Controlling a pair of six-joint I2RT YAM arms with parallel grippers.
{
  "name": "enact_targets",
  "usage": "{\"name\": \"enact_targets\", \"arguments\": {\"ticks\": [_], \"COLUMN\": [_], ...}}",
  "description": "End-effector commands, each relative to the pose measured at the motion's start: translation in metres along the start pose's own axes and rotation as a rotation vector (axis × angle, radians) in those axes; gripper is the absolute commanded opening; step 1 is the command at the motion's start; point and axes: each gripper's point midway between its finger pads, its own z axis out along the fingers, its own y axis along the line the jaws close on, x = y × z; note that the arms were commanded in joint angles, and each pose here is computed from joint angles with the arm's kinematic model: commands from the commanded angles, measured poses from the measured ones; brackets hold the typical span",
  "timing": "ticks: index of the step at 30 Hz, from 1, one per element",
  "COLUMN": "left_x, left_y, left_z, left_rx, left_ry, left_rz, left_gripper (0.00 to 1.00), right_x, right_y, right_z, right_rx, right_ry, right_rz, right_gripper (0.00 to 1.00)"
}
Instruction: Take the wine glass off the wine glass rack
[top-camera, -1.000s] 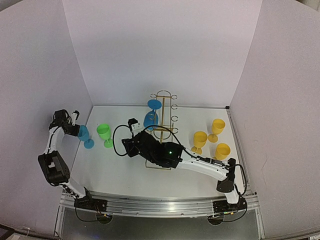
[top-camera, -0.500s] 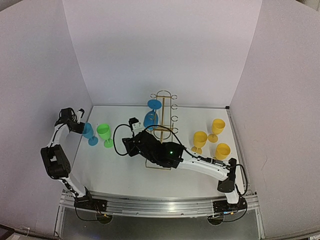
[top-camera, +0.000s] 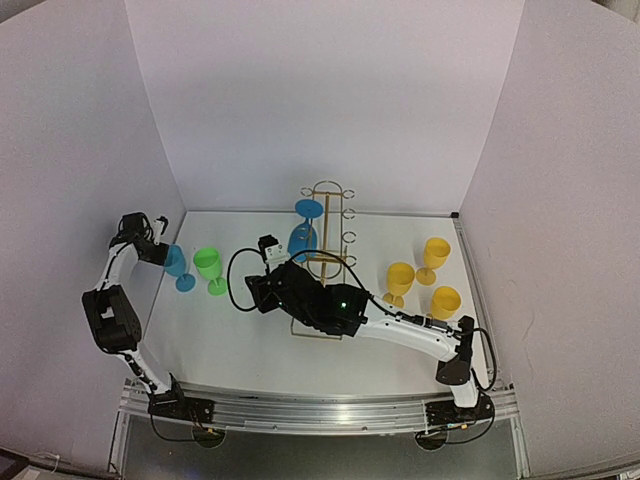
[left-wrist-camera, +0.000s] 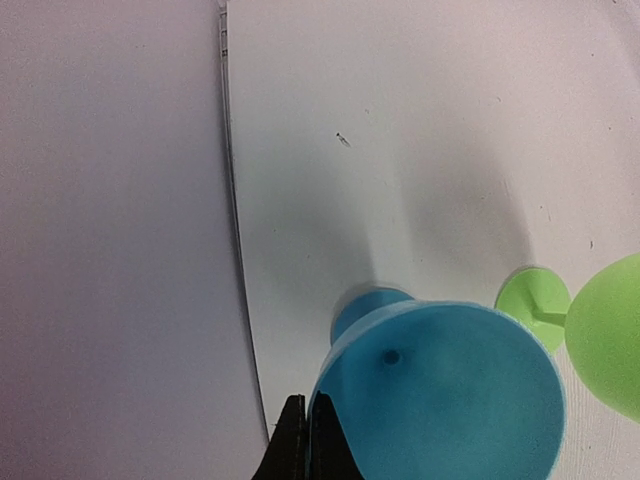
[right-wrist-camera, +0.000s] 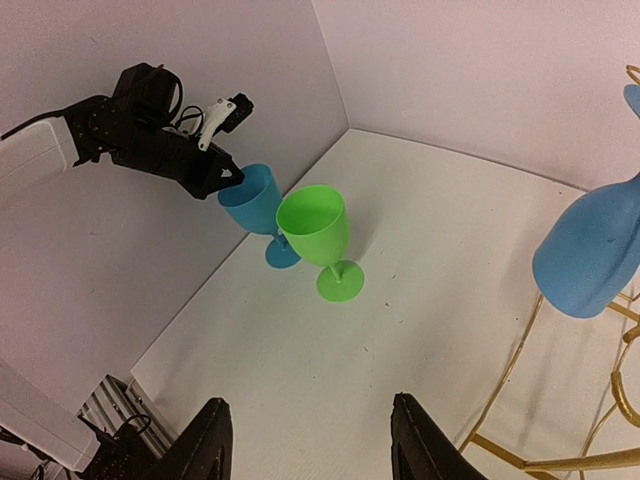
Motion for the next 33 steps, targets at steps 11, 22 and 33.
{"name": "enact_targets", "arguments": {"ticks": [11, 22, 33], "left_x": [0.012, -0.007, -0.084], "left_y": [-0.001, 0.004, 0.000], "left_z": [0.001, -0.014, -0.090], "left_rx": [0.017, 0.009, 0.049], "left_ry": [0.082, 0.036, -0.247], "left_rz": [-0.040, -0.049, -0.094], "left_gripper": [0.00, 0.44, 0.49], "right_x": [-0.031, -0.040, -0.089], "right_y": [0.001, -0.003, -0.027], "right_z": [-0.017, -0.022, -0.064], "right_rx": [-0.028, -0.028, -0.033], "right_ry": [-0.066, -0.080, -0.165], "right_rz": [0.022, 0.030, 0.090], "right_gripper": [0.49, 0.50, 0.50]}}
